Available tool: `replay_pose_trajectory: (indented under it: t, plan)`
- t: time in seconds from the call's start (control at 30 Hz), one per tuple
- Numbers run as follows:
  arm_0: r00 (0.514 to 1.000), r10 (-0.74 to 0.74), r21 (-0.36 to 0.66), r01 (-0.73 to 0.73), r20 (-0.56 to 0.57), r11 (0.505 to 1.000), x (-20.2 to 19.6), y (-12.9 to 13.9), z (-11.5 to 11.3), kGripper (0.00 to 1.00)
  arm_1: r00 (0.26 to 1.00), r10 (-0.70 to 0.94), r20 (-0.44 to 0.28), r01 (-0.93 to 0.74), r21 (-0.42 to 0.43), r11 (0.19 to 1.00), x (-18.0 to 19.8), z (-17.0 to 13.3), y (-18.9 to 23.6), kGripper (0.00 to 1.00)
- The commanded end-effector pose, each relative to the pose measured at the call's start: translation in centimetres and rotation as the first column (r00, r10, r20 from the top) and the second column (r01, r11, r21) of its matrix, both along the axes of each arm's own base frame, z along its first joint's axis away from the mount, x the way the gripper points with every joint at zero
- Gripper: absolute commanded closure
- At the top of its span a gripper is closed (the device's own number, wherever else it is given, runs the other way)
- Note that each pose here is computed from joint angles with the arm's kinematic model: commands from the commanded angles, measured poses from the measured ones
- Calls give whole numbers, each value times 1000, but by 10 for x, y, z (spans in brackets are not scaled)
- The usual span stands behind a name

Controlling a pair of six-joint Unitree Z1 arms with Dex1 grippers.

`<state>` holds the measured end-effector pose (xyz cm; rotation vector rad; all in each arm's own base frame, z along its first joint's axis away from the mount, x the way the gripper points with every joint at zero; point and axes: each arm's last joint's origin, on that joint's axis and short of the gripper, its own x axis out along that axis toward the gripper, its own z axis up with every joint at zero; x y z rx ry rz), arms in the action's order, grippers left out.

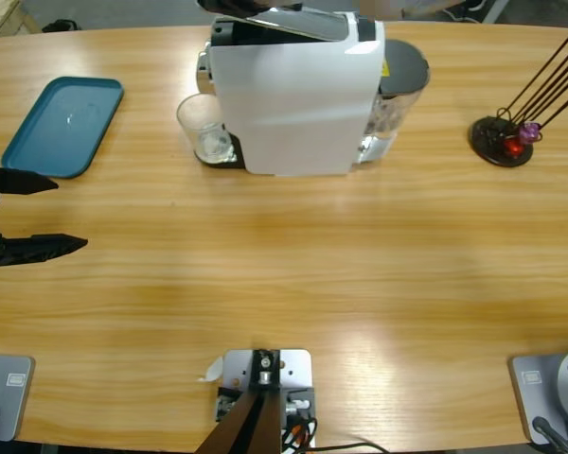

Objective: Pour coffee

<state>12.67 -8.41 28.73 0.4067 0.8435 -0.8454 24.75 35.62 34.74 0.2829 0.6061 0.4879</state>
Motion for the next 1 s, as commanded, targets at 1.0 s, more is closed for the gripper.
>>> replay_pose_trajectory:
  t: [1.0]
  plan:
    - [1000,3,20,-2,-28,1000,-3,1,-10,4,966,-6,-259,-87,-346,934,-6,-176,1,1000]
